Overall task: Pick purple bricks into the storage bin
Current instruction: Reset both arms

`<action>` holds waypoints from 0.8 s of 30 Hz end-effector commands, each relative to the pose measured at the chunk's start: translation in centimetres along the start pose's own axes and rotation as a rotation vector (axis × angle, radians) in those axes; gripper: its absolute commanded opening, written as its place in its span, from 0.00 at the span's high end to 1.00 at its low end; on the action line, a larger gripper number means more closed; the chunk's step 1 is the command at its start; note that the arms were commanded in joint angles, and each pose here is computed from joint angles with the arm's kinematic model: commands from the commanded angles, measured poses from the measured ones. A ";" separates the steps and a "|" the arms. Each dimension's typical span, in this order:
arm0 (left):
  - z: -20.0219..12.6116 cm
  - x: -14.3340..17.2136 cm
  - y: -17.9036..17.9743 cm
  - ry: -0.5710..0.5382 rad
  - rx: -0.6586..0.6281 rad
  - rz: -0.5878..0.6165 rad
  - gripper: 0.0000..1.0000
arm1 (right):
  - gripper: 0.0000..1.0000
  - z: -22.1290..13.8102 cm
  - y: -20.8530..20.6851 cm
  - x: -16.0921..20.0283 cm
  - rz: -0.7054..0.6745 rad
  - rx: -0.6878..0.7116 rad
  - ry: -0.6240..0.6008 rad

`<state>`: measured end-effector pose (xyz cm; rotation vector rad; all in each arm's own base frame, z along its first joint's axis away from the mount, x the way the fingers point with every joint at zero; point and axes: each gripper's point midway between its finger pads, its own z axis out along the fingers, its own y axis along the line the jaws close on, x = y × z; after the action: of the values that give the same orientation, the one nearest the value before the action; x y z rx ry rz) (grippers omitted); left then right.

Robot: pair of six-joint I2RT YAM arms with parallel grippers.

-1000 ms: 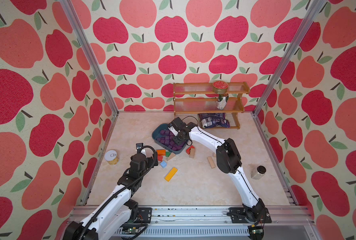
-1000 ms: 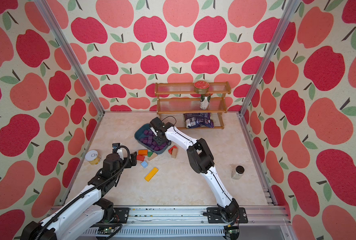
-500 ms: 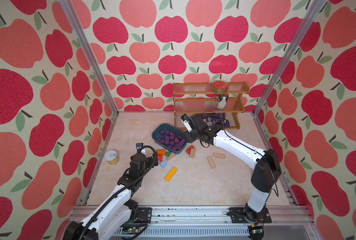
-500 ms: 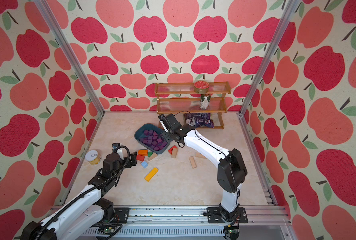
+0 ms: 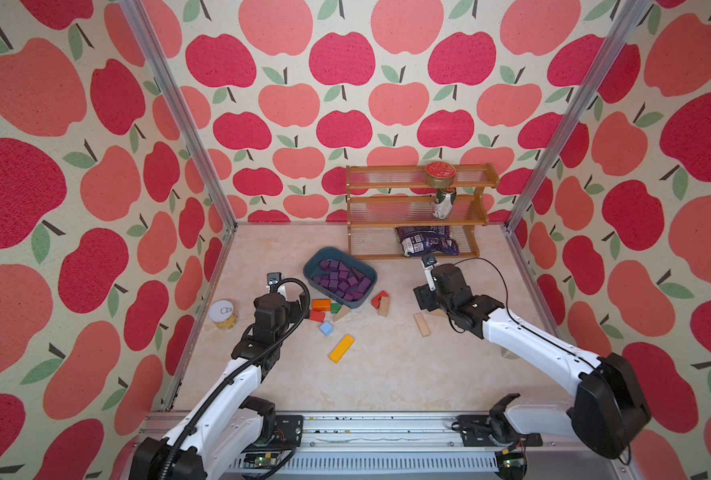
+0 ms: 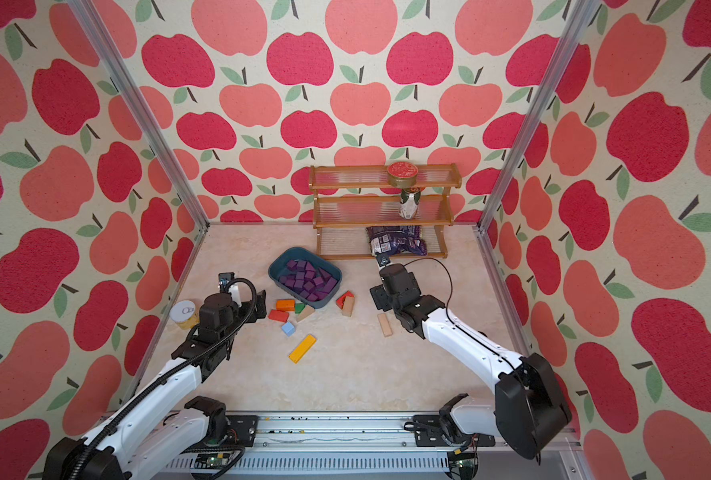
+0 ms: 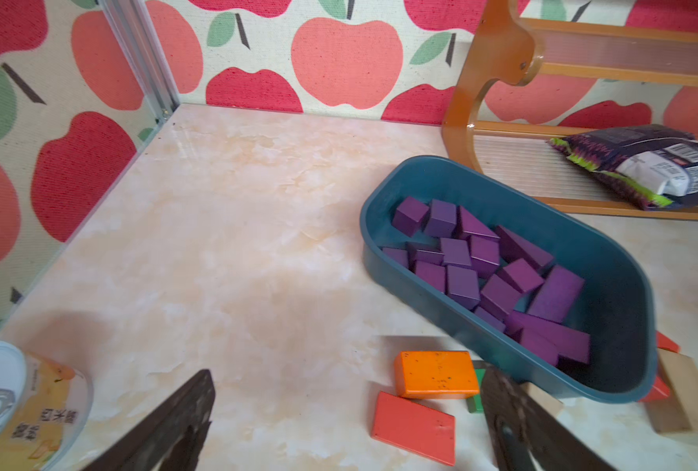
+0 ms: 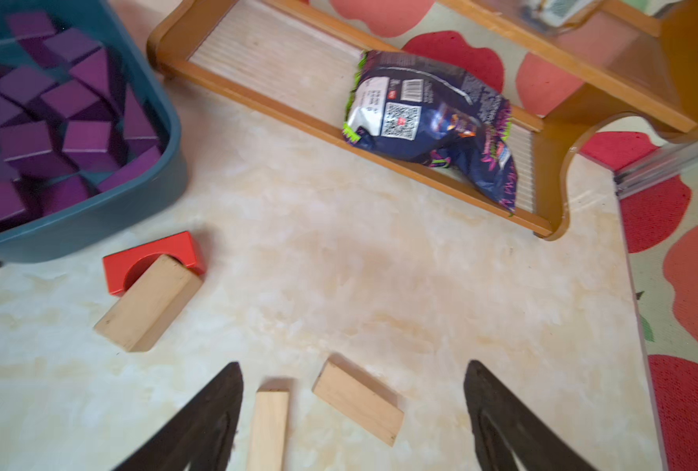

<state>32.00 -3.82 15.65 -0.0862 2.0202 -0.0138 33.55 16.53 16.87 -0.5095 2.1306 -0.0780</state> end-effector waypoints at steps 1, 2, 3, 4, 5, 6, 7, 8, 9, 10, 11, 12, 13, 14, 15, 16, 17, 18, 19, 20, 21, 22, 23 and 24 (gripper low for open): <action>0.7 -0.4 2.6 -0.015 -0.107 0.026 0.01 | 0.09 -0.4 -3.1 -0.9 0.067 0.095 -0.126; 0.8 -0.6 3.1 -0.026 -0.113 0.013 0.01 | 0.08 -0.6 -3.8 -0.9 0.075 0.119 -0.157; 1.0 -0.9 3.4 -0.049 -0.106 0.009 0.01 | 0.08 -0.5 -4.3 -0.6 0.071 0.133 -0.188; 1.2 -1.2 3.7 -0.067 -0.102 0.006 0.01 | 0.08 -0.5 -4.8 -0.2 0.073 0.143 -0.208; 1.6 -1.2 4.0 -0.079 -0.097 0.000 0.01 | 0.07 -0.4 -5.2 0.3 0.069 0.148 -0.227; 2.0 -1.1 4.6 -0.080 -0.101 -0.013 0.00 | 0.06 -0.2 -5.9 0.8 0.076 0.168 -0.238; 2.3 -0.8 5.2 -0.067 -0.111 -0.025 0.01 | 0.06 0.0 -6.7 1.6 0.084 0.192 -0.228; 2.8 -0.4 5.9 -0.049 -0.128 -0.040 0.01 | 0.06 0.2 -7.8 2.5 0.097 0.228 -0.208; 3.2 0.1 6.4 -0.035 -0.141 -0.055 0.01 | 0.05 0.4 -9.0 3.5 0.110 0.267 -0.189; 3.5 0.6 6.8 -0.023 -0.144 -0.065 0.01 | 0.05 0.2 -10.0 4.2 0.120 0.300 -0.168; 4.1 1.3 7.2 -0.002 -0.149 -0.072 0.01 | 0.05 0.0 -10.9 4.7 0.121 0.322 -0.160; 4.4 1.5 7.5 0.005 -0.155 -0.076 0.01 | 0.05 -0.1 -11.7 5.2 0.125 0.336 -0.162; 4.7 1.7 7.8 0.013 -0.159 -0.079 0.01 | 0.04 -0.1 -12.3 5.6 0.142 0.339 -0.168; 5.1 1.7 8.1 0.013 -0.167 -0.079 0.01 | 0.02 -0.1 -13.2 6.2 0.196 0.349 -0.179; 5.4 1.7 8.4 0.011 -0.172 -0.076 0.01 | 0.02 0.1 -13.9 7.0 0.260 0.338 -0.190; 5.8 1.8 8.9 0.012 -0.179 -0.077 0.01 | 0.01 0.5 -14.2 7.3 0.291 0.324 -0.207; 6.2 2.1 9.4 0.019 -0.188 -0.082 0.01 | 0.01 0.9 -14.8 7.9 0.308 0.335 -0.214; 6.7 2.5 10.0 0.031 -0.199 -0.093 0.01 | 0.01 1.4 -15.6 8.5 0.317 0.367 -0.200; 7.1 2.5 10.5 0.039 -0.205 -0.107 0.00 | 0.01 1.9 -16.4 8.9 0.327 0.396 -0.178; 7.5 2.5 10.9 0.055 -0.204 -0.111 0.01 | 0.01 2.5 -17.2 9.3 0.349 0.422 -0.156; 7.9 2.2 11.2 0.045 -0.208 -0.104 0.01 | 0.01 3.1 -17.7 9.5 0.369 0.430 -0.151; 8.2 2.2 11.3 0.050 -0.201 -0.096 0.01 | 0.01 3.7 -18.0 9.6 0.379 0.420 -0.159; 8.4 2.1 11.5 0.048 -0.196 -0.087 0.01 | 0.01 4.5 -18.3 9.6 0.392 0.407 -0.167; 8.6 2.1 11.7 0.054 -0.194 -0.090 0.01 | 0.01 5.3 -18.5 10.1 0.429 0.395 -0.144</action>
<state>36.05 7.78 7.12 -0.3586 2.1406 0.1515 36.30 -3.41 8.70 0.0945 2.0598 -0.3061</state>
